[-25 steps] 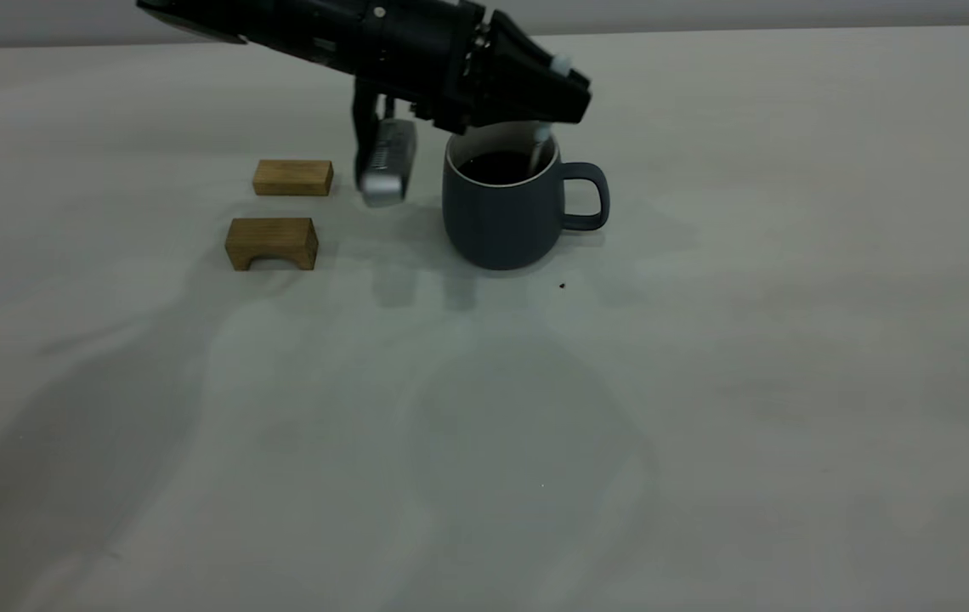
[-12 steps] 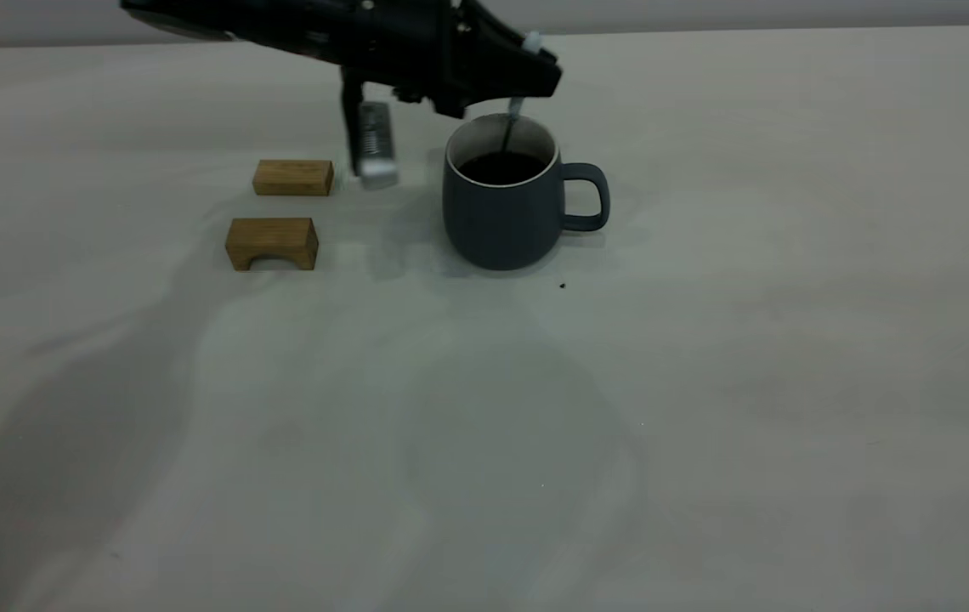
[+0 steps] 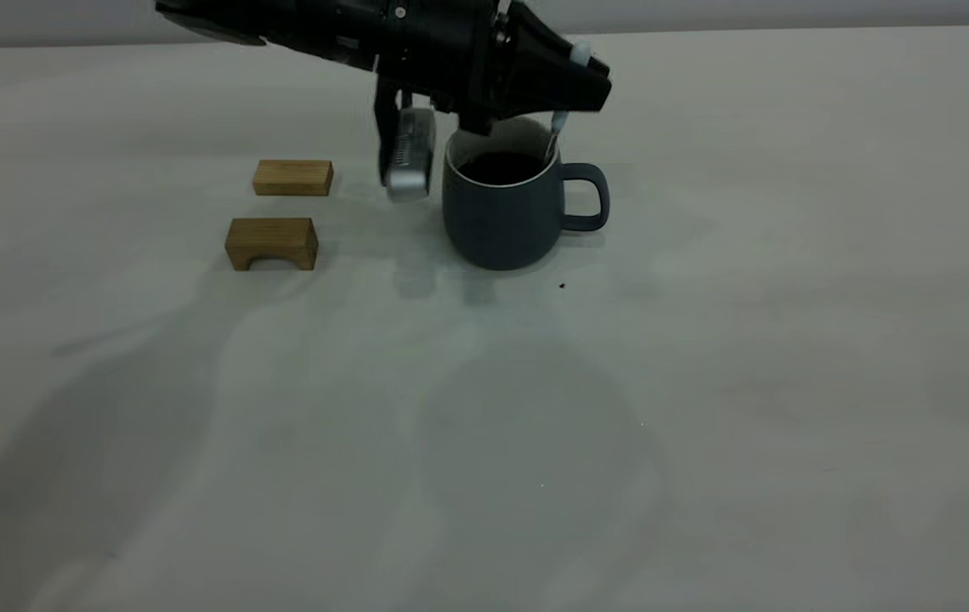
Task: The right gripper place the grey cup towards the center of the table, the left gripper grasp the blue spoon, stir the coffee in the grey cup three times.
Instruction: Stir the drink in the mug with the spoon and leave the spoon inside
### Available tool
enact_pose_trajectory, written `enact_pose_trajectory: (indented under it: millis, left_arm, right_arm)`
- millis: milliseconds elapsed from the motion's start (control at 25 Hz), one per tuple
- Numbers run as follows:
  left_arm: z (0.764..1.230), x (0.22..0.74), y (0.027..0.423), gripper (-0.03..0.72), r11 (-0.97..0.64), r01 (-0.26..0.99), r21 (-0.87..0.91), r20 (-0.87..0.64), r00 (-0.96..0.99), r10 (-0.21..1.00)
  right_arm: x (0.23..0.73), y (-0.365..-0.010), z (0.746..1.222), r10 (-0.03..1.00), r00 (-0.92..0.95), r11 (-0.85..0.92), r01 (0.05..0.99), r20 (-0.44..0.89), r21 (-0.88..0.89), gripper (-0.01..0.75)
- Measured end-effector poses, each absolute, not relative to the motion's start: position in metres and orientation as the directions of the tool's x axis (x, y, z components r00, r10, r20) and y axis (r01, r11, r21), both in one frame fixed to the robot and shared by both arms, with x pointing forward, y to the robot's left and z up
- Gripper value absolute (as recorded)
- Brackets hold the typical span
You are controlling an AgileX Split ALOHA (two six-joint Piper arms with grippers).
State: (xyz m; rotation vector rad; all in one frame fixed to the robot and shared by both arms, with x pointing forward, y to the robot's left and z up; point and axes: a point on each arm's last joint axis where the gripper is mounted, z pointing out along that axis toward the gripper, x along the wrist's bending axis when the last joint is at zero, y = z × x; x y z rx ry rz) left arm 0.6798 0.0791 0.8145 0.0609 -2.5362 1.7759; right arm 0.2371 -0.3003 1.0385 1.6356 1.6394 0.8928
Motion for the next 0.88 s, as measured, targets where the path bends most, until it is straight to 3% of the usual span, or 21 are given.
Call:
enact_pose_trajectory:
  millis: [360, 880]
  left_arm:
    - [0.808, 0.692, 0.121, 0.125, 0.410, -0.153, -0.899, 0.138, -0.988, -0.067]
    - [0.807, 0.696, 0.122, 0.121, 0.409, -0.184, -0.894, 0.145, -0.981, -0.125]
  right_arm:
    - [0.237, -0.300, 1.038, 1.000, -0.013, -0.009, 0.559, 0.020, 0.829, 0.500]
    - [0.237, -0.300, 1.038, 1.000, -0.013, -0.009, 0.559, 0.020, 0.829, 0.500]
